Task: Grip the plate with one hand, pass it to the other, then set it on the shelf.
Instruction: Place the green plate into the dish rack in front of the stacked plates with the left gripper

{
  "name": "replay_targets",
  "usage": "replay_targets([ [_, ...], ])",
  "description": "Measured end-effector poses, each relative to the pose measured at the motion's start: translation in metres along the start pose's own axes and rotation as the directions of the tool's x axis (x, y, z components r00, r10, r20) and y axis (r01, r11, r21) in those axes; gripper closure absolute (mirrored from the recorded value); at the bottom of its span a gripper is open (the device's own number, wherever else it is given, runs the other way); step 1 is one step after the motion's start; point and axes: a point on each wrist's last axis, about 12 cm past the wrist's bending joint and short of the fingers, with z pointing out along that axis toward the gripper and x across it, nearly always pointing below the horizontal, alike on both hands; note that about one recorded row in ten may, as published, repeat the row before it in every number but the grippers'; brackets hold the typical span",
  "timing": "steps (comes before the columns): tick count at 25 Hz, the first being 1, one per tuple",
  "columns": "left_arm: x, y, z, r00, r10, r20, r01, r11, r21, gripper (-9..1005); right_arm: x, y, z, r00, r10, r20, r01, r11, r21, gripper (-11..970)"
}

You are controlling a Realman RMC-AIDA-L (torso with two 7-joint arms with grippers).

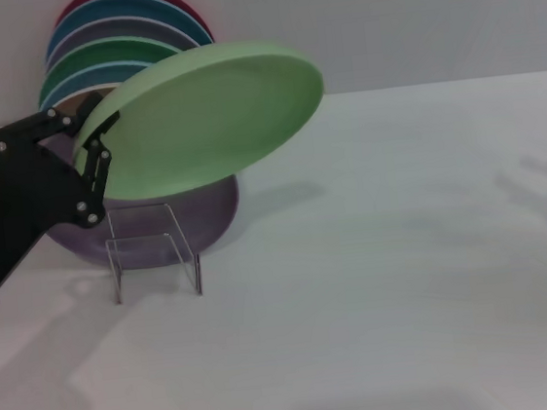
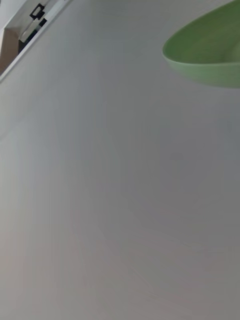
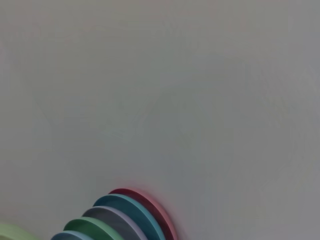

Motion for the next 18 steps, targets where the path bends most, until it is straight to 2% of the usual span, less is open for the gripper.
replay_targets([
  [5,0.002,0.003,-0.009,0.999,-0.021,-0.028,0.021,1.000,0.000,911,0.001,0.001,-0.001,1.000,0.004,-0.003,-0.004,1.000,-0.006,263],
  [6,0.003,0.005,-0.016,0.998,-0.025,-0.053,0.025,1.000,-0.002,911,0.001,0.001,0.000,1.000,0.004,-0.003,-0.004,1.000,-0.007,263],
  [18,0.008,0.011,-0.030,0.992,-0.039,-0.116,0.040,0.999,0.006,916,0.000,0.002,0.001,1.000,0.005,-0.004,-0.006,1.000,-0.015,263],
])
